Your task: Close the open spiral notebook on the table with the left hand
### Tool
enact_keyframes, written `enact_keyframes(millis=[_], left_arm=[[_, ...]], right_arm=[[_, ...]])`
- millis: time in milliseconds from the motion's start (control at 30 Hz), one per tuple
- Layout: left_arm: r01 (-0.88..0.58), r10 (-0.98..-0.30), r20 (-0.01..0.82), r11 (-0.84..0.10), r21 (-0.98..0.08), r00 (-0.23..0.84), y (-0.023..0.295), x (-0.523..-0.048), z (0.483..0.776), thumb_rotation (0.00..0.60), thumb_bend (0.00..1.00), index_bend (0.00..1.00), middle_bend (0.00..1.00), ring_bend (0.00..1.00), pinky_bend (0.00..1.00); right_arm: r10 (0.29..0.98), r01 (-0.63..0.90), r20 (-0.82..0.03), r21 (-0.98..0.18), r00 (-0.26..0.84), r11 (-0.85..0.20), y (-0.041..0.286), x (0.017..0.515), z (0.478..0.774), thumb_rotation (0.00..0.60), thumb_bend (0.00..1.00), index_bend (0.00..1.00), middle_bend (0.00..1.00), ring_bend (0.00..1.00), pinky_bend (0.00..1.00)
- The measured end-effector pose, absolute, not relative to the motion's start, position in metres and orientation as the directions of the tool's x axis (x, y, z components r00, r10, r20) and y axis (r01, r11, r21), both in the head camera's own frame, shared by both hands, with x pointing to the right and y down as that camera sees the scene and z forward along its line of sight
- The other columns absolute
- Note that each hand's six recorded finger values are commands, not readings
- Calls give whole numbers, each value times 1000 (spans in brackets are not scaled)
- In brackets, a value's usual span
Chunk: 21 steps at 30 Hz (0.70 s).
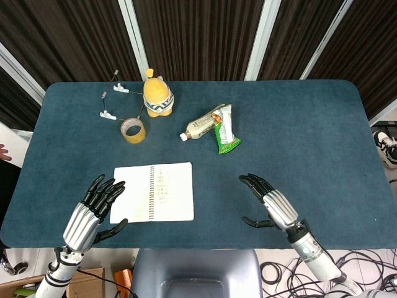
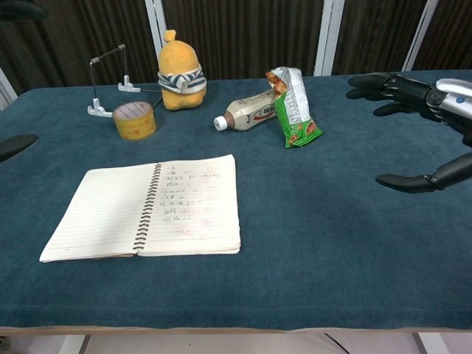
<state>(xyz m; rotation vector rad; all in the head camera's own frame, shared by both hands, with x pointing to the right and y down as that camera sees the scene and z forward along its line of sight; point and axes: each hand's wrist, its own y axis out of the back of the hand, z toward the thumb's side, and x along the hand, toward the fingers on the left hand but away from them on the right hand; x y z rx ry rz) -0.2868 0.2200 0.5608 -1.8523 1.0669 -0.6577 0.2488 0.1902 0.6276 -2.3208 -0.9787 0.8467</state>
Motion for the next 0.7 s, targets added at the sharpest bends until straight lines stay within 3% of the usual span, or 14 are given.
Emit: enact_keyframes(millis=[133, 300, 533, 700], left_arm=[[-395, -873, 42, -262, -880, 486, 220, -289, 565, 600, 260, 88, 143, 111, 58], [-332, -872, 126, -309, -891, 473, 222, -298, 579, 600, 282, 60, 148, 144, 173], [-117, -819, 404, -485, -867, 407, 241, -325, 621, 600, 294, 59, 151, 136, 150], [-21, -771, 540, -580, -815, 338, 256, -340, 643, 600, 310, 61, 156, 137, 150]], right_arm=[[750, 449, -344, -634, 565, -630, 189, 250, 623, 600, 165, 0, 76, 29, 119], [749, 420, -352, -658, 562, -625, 187, 264, 615, 600, 164, 0, 76, 29, 119], [783, 381, -376, -717, 495, -584, 191, 311, 592, 600, 163, 0, 76, 29, 119], [818, 392, -352, -746, 456, -539, 191, 329, 576, 600, 163, 0, 76, 29, 119]])
